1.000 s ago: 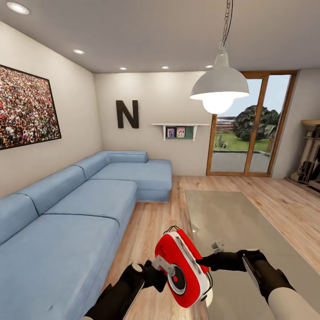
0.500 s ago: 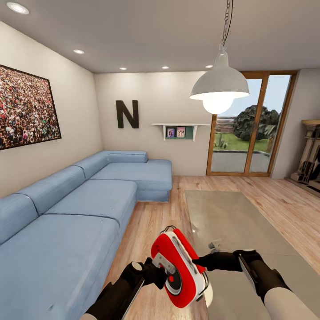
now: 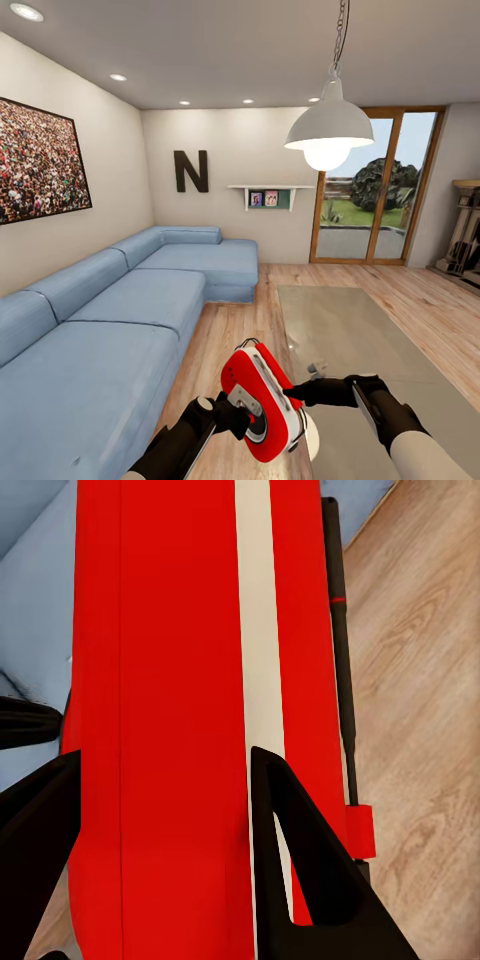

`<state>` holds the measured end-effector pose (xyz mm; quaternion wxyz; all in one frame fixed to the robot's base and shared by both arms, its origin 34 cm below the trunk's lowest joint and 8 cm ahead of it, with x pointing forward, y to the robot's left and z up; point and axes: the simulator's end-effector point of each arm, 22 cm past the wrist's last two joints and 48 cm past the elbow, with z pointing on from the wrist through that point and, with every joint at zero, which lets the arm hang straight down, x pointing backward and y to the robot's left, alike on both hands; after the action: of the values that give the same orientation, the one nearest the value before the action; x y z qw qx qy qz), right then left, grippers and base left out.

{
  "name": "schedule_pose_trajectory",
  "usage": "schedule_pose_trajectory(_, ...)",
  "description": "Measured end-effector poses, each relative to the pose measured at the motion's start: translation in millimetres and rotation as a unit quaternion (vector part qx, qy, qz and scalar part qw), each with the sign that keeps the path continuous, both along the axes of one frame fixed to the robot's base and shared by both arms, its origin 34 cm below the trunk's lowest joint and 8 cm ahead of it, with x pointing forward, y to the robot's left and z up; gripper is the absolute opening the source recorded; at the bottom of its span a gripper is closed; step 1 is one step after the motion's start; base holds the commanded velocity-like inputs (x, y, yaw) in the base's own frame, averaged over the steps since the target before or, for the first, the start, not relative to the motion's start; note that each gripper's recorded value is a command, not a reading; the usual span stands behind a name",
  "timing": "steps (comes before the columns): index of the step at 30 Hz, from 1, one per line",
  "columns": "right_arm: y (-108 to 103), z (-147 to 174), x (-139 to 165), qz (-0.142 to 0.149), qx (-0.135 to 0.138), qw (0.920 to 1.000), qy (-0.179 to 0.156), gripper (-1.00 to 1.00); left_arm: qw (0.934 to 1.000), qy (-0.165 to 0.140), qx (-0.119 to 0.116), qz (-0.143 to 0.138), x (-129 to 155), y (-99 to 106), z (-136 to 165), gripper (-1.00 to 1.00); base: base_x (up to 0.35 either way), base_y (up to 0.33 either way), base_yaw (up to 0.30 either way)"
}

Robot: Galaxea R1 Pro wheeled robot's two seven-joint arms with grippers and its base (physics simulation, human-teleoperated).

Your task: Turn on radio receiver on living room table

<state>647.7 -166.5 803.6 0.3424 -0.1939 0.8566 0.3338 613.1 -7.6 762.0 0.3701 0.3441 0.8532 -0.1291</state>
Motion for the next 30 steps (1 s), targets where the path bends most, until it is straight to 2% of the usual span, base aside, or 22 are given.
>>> schedule_pose_trajectory(6, 0.8, 0.4, -0.6, 0.001, 0.002, 1.0, 0.001, -1.0, 1.0, 0.0, 0.001, 0.0, 1.8, 0.6, 0.4, -1.0, 0.0, 0.0, 0.0)
schedule_pose_trajectory(9, 7.7, 5.3, -6.8, 0.021, 0.017, 0.9996, 0.001, -1.0, 1.0, 0.001, 0.001, 0.0, 1.7, 0.5, 0.4, -1.0, 0.0, 0.0, 0.0)
schedule_pose_trajectory(22, 7.7, 4.7, -7.2, 0.021, 0.016, 0.9997, 0.003, -1.0, 1.0, 0.003, 0.0, 0.0, 1.0, 0.4, -0.4, -1.0, 0.0, 0.0, 0.0)
schedule_pose_trajectory(25, 7.7, 3.0, -8.5, 0.023, 0.013, 0.9996, 0.004, -1.0, 0.9998, 0.015, -0.003, -0.015, -6.5, -2.9, -6.3, -1.0, 0.0, 0.0, 0.0)
schedule_pose_trajectory(30, 6.9, 4.4, -6.5, 0.019, 0.015, 0.9997, 0.002, -1.0, 0.9996, 0.01, -0.007, -0.026, -7.7, -6.6, -5.6, -1.0, 0.0, 0.0, 0.0)
